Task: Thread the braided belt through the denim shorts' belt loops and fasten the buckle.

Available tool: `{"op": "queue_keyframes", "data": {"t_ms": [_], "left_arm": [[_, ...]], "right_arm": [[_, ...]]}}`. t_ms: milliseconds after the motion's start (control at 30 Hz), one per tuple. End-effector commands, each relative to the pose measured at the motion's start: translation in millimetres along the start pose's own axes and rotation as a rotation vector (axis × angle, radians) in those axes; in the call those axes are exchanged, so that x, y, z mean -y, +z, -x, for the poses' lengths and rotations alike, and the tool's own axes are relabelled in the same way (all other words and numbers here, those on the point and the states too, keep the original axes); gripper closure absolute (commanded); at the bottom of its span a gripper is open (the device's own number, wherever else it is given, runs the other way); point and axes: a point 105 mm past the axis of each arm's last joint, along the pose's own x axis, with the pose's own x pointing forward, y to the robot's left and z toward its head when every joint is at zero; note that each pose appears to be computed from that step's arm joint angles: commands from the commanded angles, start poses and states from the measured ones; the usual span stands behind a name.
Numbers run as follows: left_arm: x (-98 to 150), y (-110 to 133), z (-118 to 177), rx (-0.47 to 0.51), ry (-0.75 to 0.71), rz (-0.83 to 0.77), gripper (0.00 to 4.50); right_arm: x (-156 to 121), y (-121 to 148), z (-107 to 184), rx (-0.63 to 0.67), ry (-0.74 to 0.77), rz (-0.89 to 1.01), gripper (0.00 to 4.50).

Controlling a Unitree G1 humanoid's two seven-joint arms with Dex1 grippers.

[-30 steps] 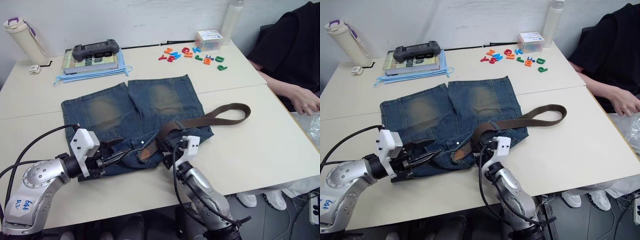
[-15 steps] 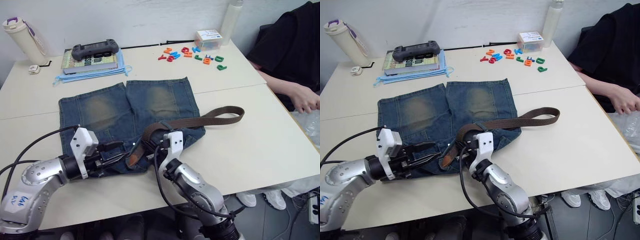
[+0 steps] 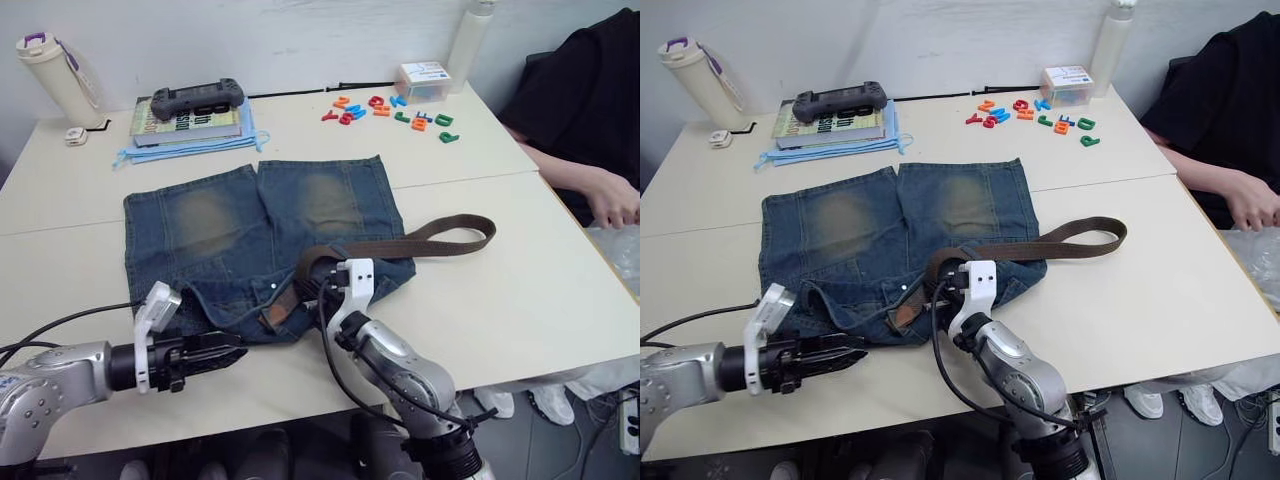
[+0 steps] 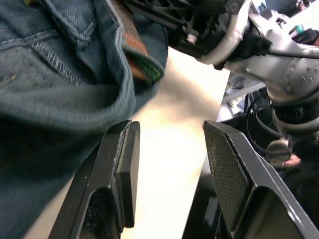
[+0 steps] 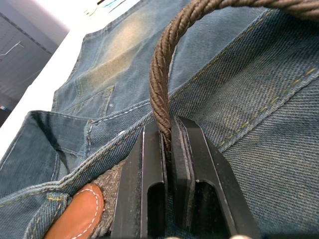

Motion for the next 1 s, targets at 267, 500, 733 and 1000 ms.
{"op": "queue_keyframes", "data": {"t_ms": [267,500,733,1000], "left_arm": [[-26,-19,-13,0.030,0.099,0.072,2.20],[-21,-5,-36,0.116,0.036,0.134,2.20],[-15,-11,-27,0.062,0.025,0.093,2.20],[-16,30,-70,0.213,-0.014,0.076,2.20]], "right_arm": [[-14,17,-2,0.044,0.033,-0.068,4.50],[-24,21,0,0.054,0.093,-0.081,4.50],[-10,21,-3,0.043,0.041,-0.126,4.50],[-3,2,-3,-0.091,0.033,-0.207,4.50]]}}
